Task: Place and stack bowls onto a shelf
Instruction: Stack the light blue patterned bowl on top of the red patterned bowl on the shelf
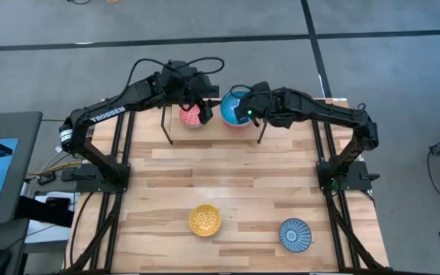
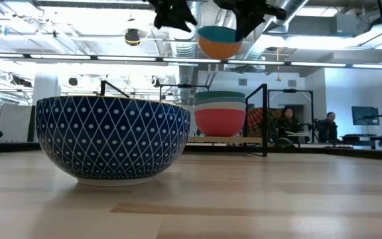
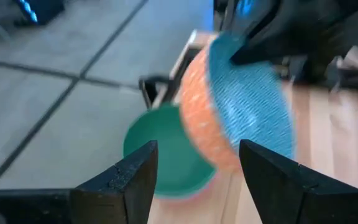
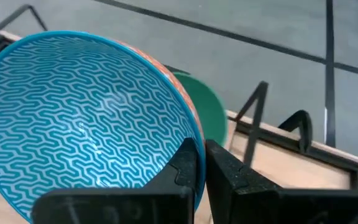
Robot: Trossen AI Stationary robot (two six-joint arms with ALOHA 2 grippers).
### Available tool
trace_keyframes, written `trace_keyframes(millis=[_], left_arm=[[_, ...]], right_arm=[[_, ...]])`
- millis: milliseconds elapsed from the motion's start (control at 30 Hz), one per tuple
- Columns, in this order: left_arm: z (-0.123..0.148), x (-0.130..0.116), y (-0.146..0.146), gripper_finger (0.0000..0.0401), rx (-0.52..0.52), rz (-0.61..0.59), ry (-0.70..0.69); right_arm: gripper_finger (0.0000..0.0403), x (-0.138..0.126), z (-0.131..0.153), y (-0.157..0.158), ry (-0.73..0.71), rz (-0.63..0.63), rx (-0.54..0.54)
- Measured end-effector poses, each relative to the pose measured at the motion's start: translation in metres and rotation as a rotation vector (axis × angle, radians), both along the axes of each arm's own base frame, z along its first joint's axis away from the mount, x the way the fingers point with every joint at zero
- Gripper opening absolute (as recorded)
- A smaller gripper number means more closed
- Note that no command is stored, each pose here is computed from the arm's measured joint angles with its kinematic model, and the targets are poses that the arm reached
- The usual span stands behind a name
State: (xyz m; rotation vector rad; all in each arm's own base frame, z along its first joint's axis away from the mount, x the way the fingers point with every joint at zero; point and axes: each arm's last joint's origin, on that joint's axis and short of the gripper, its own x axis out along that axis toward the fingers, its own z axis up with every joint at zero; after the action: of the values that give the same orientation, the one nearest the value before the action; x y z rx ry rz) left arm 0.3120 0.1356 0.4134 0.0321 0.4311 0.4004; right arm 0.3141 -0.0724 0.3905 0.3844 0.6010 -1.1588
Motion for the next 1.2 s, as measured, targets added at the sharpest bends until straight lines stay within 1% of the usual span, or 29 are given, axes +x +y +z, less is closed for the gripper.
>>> trace_keyframes(millis=[100,200,300,400,500,600,700,833,933,1100,1200], left_arm=[[0.003,0.000,0.000,0.0213,0.001,-0.018,-0.033],[0.002,0.005,0.001,0.0213,-0.004,-0.033,-0.052],[-0.004,0.012,0.001,0.0213,0.000,-0.035,-0.036],[-0.012,0.017,0.003,0.0213,0.008,-0.023,0.004],[-0.016,0.023,0.003,0.0213,0.029,-0.025,0.013],[-0.018,0.026,0.004,0.0213,0.030,-0.030,0.009],[-0.016,0.028,0.002,0.0205,0.097,0.001,0.017],[-0.015,0.029,0.000,0.0170,0.155,0.061,0.031],[-0.014,0.028,0.000,0.0134,0.158,0.093,0.027],[-0.013,0.028,0.001,0.0071,0.162,0.186,0.024],[-0.014,0.028,0.001,0.0038,0.172,0.243,0.027]], right_arm=[[0.0038,0.001,0.003,-0.002,-0.021,0.003,-0.020],[0.0038,0.004,0.004,0.000,-0.023,0.035,-0.030],[0.0038,0.007,0.006,0.000,-0.023,0.072,-0.045],[0.0038,0.008,0.007,0.001,0.010,0.115,-0.063],[0.0038,0.008,0.014,0.003,0.060,0.179,-0.103],[0.0038,0.006,0.016,0.003,0.105,0.206,-0.111],[0.0039,0.006,0.018,0.004,0.145,0.265,-0.133],[0.0040,0.008,0.021,0.008,0.191,0.335,-0.186],[0.0040,0.010,0.023,0.009,0.199,0.363,-0.212],[0.0041,0.014,0.026,0.012,0.194,0.399,-0.250],[0.0041,0.013,0.035,0.016,0.184,0.434,-0.271]])
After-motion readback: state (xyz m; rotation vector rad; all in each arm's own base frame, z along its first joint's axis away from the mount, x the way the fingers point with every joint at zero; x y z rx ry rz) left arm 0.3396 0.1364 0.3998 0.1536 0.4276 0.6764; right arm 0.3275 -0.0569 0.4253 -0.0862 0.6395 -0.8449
